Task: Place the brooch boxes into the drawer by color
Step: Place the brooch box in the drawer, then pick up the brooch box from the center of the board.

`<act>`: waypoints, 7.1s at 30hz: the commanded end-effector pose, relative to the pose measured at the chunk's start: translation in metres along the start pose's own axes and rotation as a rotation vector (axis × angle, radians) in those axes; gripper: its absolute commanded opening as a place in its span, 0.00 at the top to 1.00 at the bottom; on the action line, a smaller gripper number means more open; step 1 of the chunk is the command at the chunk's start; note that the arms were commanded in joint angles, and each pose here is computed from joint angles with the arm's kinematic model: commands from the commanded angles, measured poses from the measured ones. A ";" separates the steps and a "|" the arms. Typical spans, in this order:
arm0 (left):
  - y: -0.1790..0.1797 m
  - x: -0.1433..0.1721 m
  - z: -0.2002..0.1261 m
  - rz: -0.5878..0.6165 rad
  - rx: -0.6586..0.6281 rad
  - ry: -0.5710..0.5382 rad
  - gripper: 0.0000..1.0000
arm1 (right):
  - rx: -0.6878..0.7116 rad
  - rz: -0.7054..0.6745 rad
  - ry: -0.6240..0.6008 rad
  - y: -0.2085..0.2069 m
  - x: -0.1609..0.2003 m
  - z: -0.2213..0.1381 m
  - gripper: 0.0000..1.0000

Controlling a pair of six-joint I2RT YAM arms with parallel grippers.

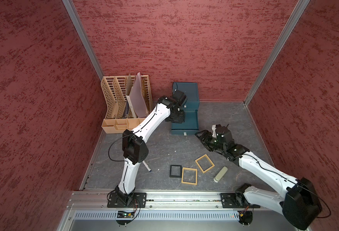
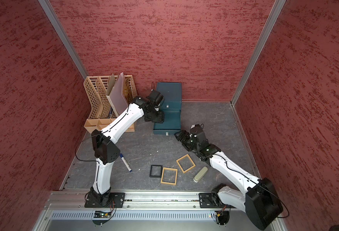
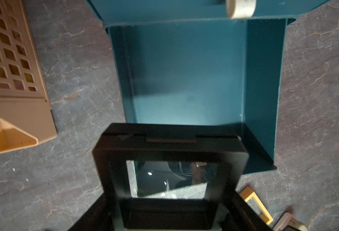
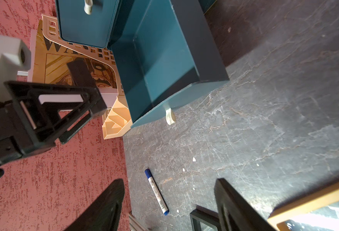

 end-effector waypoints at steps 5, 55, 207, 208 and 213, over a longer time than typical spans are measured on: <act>-0.008 -0.002 0.011 0.019 0.027 0.042 0.33 | -0.025 -0.019 -0.009 0.007 -0.002 -0.005 0.23; -0.007 -0.013 0.039 -0.176 -0.158 -0.015 0.06 | -0.021 -0.015 -0.014 0.005 -0.003 -0.006 0.23; 0.131 0.166 -0.065 -0.790 0.088 -0.100 0.00 | 0.398 -1.817 0.991 -0.110 0.211 0.078 0.16; 0.131 0.166 -0.066 -0.790 0.089 -0.102 0.00 | 0.402 -1.820 0.986 -0.111 0.210 0.079 0.16; 0.131 0.165 -0.065 -0.791 0.089 -0.102 0.00 | 0.425 -1.834 0.964 -0.113 0.208 0.082 0.16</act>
Point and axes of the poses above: each gripper's point midway between its finger pads, its own z axis out along the fingers, its own y axis along the line the jaws close on, x = y × z, the point moved 1 cm from there along -z, back along the fingers, and after that the axes turned 11 degrees about z, right-handed, at the moved point
